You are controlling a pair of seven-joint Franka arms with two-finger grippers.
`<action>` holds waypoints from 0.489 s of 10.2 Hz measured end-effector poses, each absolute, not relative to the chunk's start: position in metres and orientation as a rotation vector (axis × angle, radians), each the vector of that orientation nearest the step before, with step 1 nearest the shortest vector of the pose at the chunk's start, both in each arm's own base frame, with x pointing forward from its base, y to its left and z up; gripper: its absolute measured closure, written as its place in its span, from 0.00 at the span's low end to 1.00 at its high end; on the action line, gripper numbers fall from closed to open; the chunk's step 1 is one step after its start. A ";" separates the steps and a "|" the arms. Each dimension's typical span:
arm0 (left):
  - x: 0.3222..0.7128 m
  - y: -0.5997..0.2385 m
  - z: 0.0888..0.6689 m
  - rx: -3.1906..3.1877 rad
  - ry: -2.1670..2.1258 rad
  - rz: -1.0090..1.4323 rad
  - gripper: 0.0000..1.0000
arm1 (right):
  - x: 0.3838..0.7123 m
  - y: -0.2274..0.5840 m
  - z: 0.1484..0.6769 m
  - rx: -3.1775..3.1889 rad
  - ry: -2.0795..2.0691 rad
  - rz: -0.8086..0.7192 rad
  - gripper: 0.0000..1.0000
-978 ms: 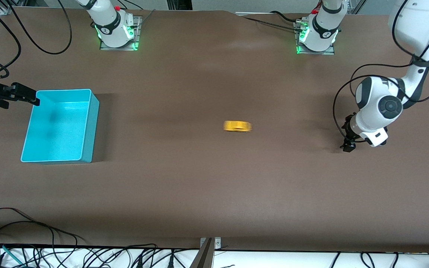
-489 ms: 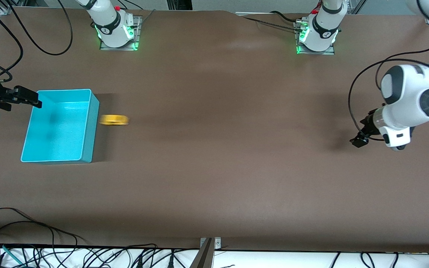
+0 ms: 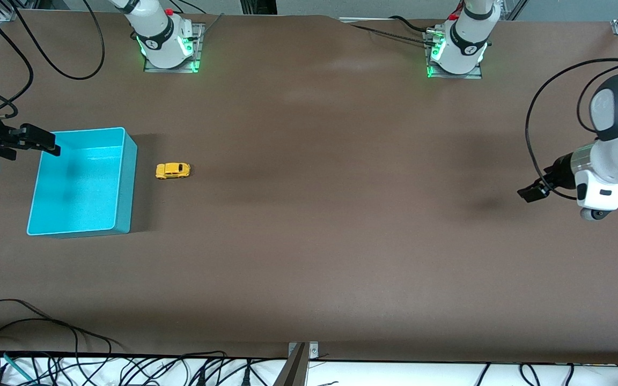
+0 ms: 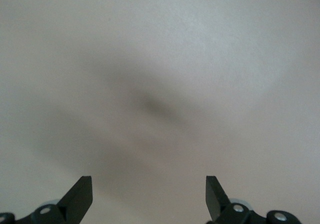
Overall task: Wind up and store yellow beetle car
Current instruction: 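Raise and withdraw the left gripper from the rolling car, then reach the right gripper to the car beside the bin and grasp it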
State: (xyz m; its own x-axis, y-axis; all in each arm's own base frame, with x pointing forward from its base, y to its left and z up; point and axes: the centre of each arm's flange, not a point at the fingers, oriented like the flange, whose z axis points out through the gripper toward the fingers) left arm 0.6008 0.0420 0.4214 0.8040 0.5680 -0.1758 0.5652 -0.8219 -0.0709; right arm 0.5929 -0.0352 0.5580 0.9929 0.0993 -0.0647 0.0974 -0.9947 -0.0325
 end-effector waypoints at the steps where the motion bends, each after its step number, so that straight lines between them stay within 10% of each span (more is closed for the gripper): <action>1: 0.601 0.042 0.430 -2.993 -0.851 0.322 0.00 | 0.593 -0.035 0.558 -3.107 -0.156 0.103 0.00; 5: 0.588 0.034 0.479 -3.077 -0.517 0.357 0.00 | 0.599 -0.026 0.548 -3.108 -0.179 0.108 0.00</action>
